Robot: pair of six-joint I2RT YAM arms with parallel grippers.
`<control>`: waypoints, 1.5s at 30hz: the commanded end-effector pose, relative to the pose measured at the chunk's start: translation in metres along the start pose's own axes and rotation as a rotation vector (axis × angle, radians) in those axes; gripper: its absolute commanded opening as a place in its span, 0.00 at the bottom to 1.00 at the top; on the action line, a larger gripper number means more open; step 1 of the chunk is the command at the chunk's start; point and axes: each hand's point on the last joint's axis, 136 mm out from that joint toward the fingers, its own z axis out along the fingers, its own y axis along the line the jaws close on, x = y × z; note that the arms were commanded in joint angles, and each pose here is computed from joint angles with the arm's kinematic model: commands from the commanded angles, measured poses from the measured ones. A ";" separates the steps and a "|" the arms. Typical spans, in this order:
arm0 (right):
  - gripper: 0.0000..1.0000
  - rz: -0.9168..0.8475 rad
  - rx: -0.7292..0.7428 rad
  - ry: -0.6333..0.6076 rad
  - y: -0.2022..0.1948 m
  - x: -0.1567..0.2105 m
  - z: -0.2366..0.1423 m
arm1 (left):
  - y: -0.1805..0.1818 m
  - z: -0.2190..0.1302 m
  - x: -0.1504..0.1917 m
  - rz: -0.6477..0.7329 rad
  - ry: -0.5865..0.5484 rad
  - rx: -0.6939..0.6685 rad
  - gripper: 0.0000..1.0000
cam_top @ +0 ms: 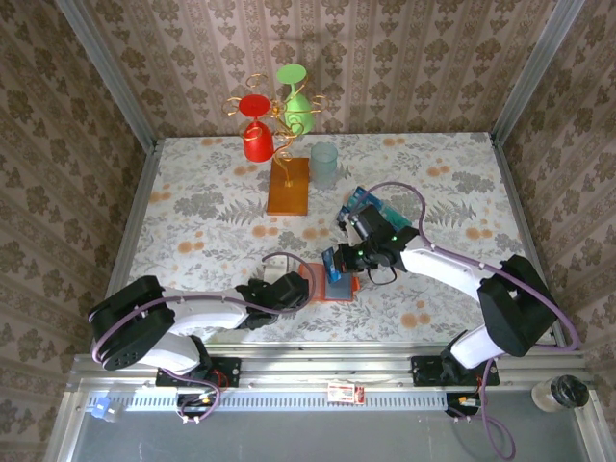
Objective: Put the credit cards into the card holder
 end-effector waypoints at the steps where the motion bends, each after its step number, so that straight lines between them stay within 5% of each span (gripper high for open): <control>1: 0.00 0.071 -0.095 -0.029 0.014 -0.005 0.001 | 0.010 -0.002 0.002 0.014 -0.003 -0.033 1.00; 19: 0.00 0.119 -0.075 0.059 -0.007 0.018 0.037 | 0.004 -0.013 -0.011 0.018 -0.027 -0.008 1.00; 45: 0.00 0.105 -0.144 0.031 0.002 0.016 0.027 | -0.008 0.004 -0.006 0.123 0.021 -0.017 1.00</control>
